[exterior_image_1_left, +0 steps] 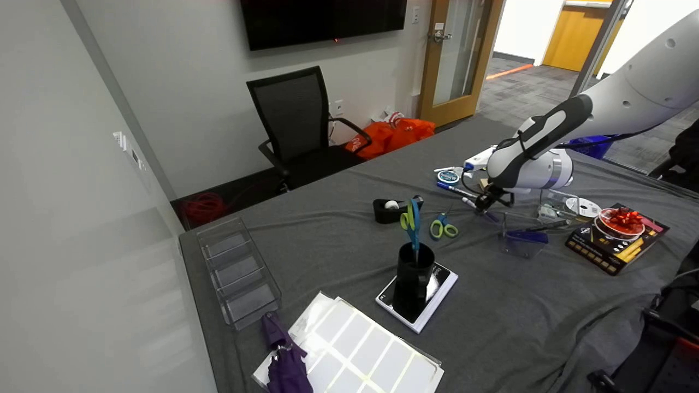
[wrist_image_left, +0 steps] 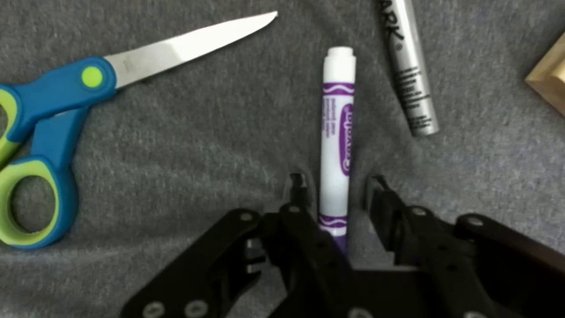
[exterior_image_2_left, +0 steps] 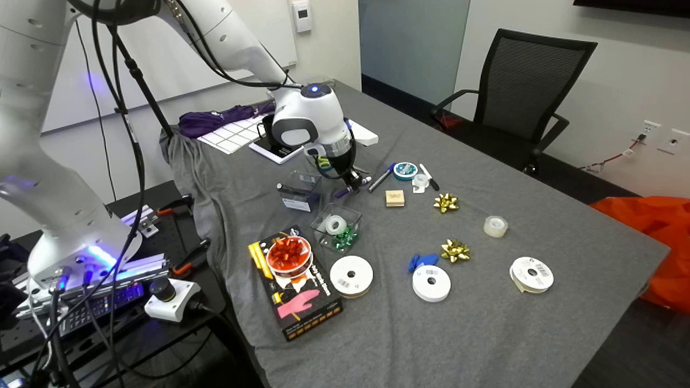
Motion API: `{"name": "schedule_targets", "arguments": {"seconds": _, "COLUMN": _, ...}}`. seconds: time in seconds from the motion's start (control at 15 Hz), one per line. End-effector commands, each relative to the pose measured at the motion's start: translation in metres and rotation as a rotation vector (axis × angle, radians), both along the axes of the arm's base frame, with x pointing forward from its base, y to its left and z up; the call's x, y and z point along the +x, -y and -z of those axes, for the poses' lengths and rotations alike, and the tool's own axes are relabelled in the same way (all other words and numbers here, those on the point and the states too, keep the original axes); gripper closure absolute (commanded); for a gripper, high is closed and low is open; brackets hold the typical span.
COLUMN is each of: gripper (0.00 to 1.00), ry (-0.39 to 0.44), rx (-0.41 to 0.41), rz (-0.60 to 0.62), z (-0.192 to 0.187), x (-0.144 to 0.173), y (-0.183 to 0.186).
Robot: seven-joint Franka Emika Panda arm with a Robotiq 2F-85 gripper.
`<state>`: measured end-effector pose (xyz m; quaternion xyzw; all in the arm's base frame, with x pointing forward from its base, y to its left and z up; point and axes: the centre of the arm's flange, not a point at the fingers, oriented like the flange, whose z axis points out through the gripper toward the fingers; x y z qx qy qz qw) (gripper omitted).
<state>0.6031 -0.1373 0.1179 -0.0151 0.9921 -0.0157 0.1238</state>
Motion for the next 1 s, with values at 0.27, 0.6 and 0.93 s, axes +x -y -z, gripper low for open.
{"name": "schedule_targets", "arguments": {"seconds": 0.27, "gripper": 0.02, "ry": 0.011, "rx": 0.002, "rz": 0.004, "z": -0.012, "x": -0.003, "y": -0.004}}
{"name": "schedule_targets", "arguments": {"seconds": 0.6, "gripper": 0.29, "ry": 0.012, "rx": 0.007, "rz": 0.006, "z": -0.011, "x": -0.002, "y": -0.010}}
{"name": "schedule_targets", "arguments": {"seconds": 0.93, "gripper": 0.66, "ry": 0.012, "rx": 0.010, "rz": 0.009, "z": -0.010, "x": -0.001, "y": -0.011}}
